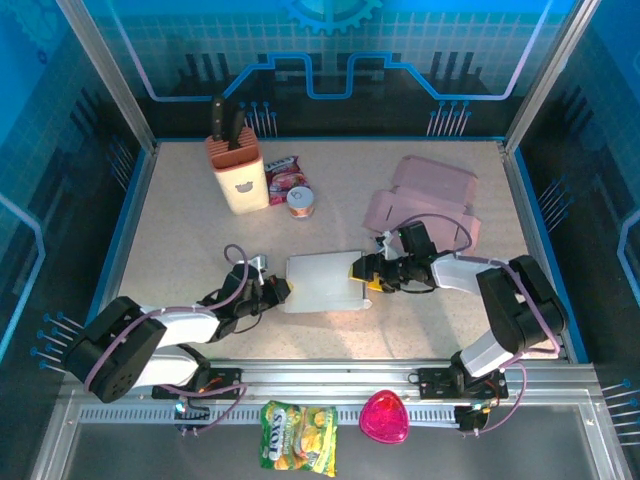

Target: Fold the paper box

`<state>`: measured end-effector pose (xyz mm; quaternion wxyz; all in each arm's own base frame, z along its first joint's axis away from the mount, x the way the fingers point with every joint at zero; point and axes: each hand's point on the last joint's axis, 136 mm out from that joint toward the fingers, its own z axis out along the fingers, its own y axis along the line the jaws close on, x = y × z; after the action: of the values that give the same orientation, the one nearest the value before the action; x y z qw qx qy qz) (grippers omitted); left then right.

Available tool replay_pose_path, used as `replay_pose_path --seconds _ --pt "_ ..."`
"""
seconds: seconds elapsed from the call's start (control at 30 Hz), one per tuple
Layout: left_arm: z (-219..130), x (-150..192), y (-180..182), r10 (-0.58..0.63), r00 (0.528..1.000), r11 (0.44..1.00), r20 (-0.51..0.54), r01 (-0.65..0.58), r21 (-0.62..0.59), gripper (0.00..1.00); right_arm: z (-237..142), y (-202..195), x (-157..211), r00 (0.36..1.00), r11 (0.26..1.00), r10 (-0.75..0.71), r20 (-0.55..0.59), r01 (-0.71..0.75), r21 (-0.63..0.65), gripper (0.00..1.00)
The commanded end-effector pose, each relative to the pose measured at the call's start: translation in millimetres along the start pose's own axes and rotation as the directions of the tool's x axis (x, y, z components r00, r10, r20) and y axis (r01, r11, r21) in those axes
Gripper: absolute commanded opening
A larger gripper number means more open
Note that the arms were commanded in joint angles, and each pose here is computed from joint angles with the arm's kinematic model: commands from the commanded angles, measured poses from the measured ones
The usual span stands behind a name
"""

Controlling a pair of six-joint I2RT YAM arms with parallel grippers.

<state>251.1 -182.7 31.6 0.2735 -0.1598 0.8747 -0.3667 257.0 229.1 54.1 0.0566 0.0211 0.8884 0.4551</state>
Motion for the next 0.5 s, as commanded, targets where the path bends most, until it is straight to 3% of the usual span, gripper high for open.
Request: replay_pose_path --seconds 0.0,0.27,0.47 --pt "0 21 32 -0.045 0.996 0.994 -0.073 0.037 -0.101 0.05 9 21 -2 1.0 0.996 -0.02 -0.016 0.018 -0.085 0.62" --pt "4 19 27 -0.034 0.996 0.996 -0.085 0.027 -0.083 0.11 20 44 -9 1.0 0.982 0.011 0.004 -0.01 -0.191 0.46" --pt "-3 8 8 0.042 0.996 0.996 -0.085 -0.048 -0.072 0.37 16 47 -14 0.996 0.965 0.09 0.02 -0.082 -0.251 0.36"
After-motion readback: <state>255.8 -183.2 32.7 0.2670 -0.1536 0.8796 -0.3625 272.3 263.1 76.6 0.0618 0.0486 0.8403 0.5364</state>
